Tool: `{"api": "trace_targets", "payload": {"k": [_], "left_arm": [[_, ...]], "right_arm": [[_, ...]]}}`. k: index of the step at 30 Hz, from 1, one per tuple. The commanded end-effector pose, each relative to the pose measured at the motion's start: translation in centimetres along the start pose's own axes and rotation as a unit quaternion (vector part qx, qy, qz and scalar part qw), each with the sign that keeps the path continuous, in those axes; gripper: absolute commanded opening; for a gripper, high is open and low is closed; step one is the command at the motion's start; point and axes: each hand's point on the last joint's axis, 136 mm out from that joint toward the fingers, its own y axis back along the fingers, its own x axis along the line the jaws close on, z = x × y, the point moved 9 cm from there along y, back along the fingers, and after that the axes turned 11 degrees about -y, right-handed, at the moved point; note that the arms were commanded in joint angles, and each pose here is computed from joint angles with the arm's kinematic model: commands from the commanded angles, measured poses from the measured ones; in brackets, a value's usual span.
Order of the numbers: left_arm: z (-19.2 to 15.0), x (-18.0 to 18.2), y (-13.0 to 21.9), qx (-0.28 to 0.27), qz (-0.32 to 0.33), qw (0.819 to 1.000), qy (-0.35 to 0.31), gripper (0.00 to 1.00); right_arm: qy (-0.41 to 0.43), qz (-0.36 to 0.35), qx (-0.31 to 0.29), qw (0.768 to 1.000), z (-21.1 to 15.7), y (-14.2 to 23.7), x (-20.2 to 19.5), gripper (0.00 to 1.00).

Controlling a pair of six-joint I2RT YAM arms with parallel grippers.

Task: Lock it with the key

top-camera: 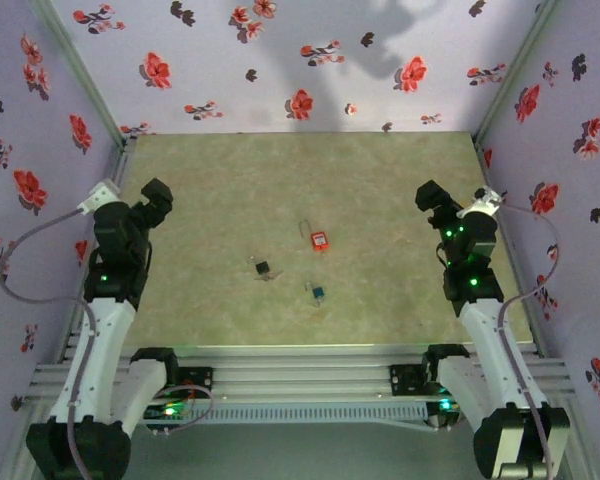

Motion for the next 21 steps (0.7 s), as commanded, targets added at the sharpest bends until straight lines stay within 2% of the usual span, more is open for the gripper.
{"api": "trace_targets", "payload": {"k": [1,6,10,13,21], "left_arm": [[-2.9,0.1,1.0,0.111,-0.023,0.993,0.029,1.0],[-5.8,0.5,2.4,0.168,-0.028,0.985,0.038,1.0],[-8.1,1.2,3.4,0.214,-0.001,0.976,0.036,1.0],[-9.5,1.0,3.8,0.233,-0.004,0.972,0.029,1.0],[-12.1,-0.6,4.3,0.279,0.008,0.96,-0.029,1.0]], "right_arm": [[-0.007,-0.058,0.091,0.994,-2.5,-0.2,-0.7,0.99],[0.101,-0.101,0.146,0.979,-4.8,0.2,0.5,0.99],[0.181,-0.151,0.2,0.951,-6.7,0.4,1.1,0.99],[0.228,-0.173,0.221,0.932,-8.1,0.6,1.4,0.99],[0.266,-0.163,0.317,0.895,-12.2,0.3,1.5,0.99]]}}
